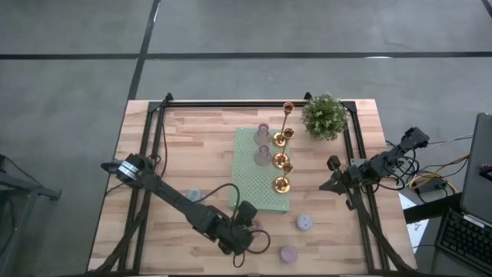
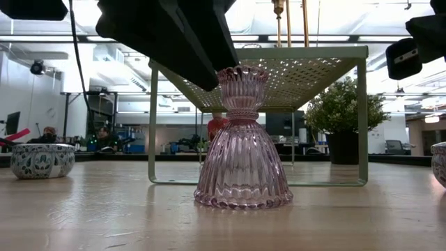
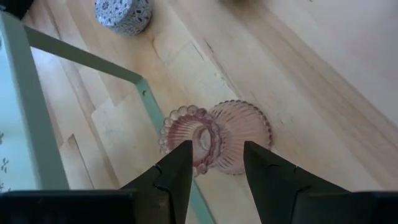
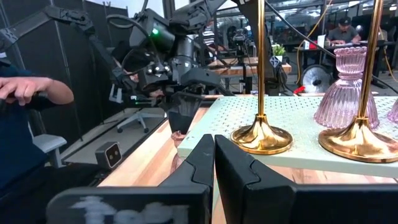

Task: Pick & Place candle stick holders
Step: Put the purple vase on the shelf aligned with the other purple vase

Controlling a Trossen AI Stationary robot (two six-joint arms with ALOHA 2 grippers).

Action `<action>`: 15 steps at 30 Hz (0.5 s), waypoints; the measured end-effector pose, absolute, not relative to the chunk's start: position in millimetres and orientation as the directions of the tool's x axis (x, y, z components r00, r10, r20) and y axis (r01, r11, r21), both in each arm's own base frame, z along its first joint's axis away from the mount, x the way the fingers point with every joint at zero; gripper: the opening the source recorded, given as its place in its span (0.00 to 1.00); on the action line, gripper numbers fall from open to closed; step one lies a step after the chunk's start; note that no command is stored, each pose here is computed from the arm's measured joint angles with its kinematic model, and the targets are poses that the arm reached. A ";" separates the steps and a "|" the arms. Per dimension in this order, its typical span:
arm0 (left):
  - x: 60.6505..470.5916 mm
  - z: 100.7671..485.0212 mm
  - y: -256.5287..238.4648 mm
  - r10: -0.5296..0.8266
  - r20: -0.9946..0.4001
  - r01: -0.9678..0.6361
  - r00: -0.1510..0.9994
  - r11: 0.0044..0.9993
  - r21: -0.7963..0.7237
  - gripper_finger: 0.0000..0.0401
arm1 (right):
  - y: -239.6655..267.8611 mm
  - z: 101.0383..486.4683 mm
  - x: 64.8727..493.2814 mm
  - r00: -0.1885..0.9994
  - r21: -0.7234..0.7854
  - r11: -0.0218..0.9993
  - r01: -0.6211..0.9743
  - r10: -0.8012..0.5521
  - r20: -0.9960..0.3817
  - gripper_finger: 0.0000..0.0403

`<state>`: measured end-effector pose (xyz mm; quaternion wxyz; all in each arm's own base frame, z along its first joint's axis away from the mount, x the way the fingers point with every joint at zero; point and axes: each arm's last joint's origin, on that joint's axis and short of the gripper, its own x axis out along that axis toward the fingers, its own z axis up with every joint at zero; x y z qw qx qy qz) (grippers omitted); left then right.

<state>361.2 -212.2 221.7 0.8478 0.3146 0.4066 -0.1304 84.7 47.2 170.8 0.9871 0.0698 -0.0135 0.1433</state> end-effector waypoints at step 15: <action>365.4 215.0 -210.4 0.038 -0.777 0.476 0.628 0.771 0.422 0.14 | 47.2 170.8 84.7 0.959 0.116 0.952 -0.285 0.281 0.046 0.02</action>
